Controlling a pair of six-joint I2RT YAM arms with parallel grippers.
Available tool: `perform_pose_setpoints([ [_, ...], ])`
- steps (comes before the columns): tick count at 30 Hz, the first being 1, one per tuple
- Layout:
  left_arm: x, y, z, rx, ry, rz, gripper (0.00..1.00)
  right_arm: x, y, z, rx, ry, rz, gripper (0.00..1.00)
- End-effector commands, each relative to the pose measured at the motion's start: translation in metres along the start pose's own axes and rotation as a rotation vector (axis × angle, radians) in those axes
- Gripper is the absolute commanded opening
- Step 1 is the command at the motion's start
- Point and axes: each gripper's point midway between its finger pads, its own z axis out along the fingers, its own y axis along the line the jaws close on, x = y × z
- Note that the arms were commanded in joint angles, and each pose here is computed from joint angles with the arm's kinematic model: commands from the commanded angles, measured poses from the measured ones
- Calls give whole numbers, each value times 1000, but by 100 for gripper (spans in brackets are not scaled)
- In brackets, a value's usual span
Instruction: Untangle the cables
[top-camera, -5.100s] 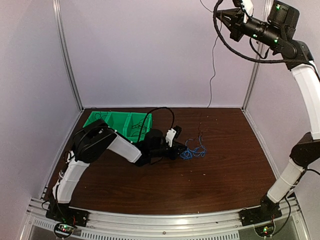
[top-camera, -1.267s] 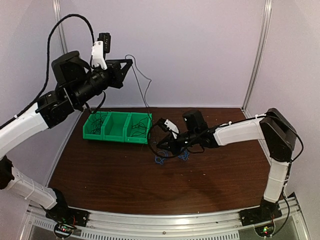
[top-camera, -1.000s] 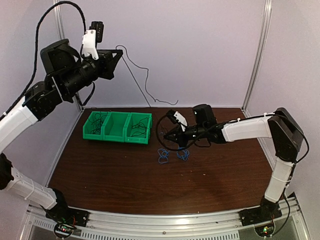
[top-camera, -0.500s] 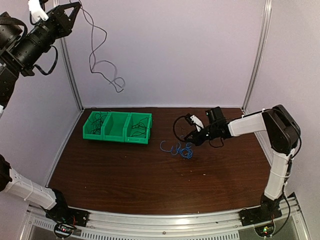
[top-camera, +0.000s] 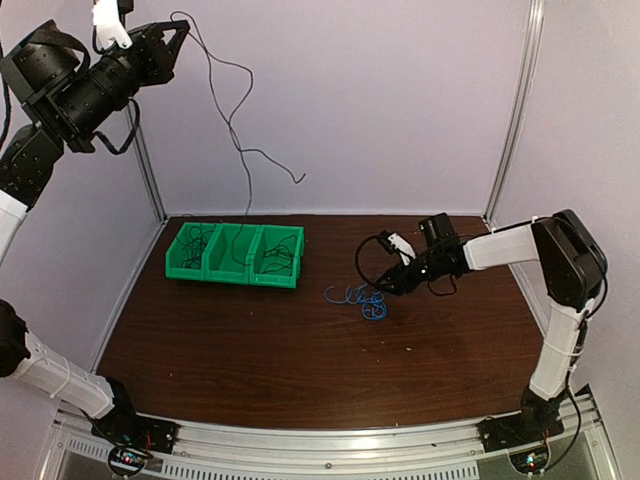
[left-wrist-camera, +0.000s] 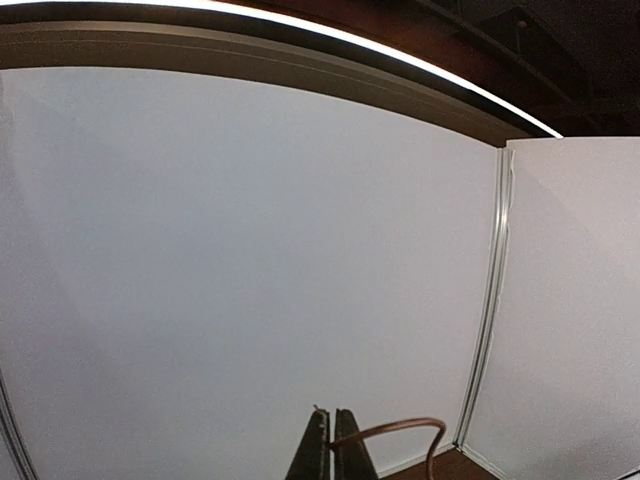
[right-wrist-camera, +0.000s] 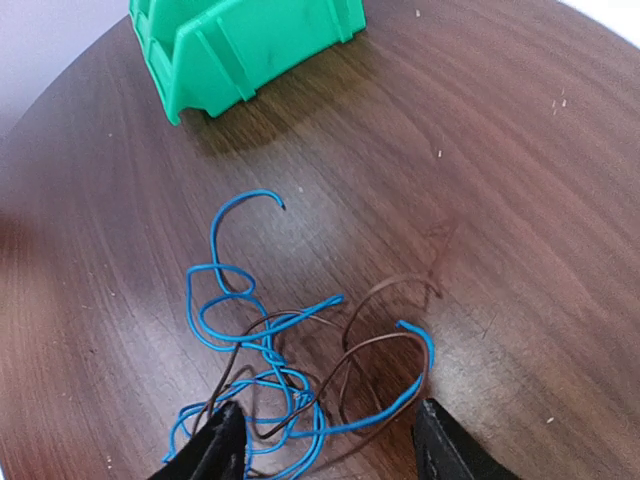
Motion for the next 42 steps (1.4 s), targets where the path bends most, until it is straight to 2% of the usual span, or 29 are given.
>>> perform_pose_setpoints([
  [1, 26, 3, 9, -38, 62, 42, 0, -56, 19, -54, 31, -129, -146, 63],
  [6, 90, -4, 25, -39, 203, 74, 0, -89, 35, -98, 66, -184, -216, 78],
  [7, 105, -6, 30, -31, 241, 73, 0, -93, 40, -105, 65, -192, -227, 84],
  [8, 117, -7, 34, -19, 273, 68, 0, -96, 45, -112, 55, -200, -242, 97],
  [9, 128, -7, 37, -5, 299, 60, 0, -96, 52, -118, 36, -201, -262, 99],
  [13, 165, -6, 50, 47, 367, 26, 0, -75, 71, -132, -10, -148, -340, 100],
  [19, 204, 19, 69, 93, 454, -53, 0, -55, 46, -147, 168, -193, -363, 100],
  [24, 228, 42, 82, 75, 571, -116, 0, -44, 38, -147, 154, -176, -355, 100],
  [35, 221, 65, 101, 71, 533, -113, 0, -31, 34, -136, 121, -148, -347, 100],
  [42, 199, 76, 118, 64, 479, -94, 0, -31, 32, -140, 139, -152, -355, 100],
])
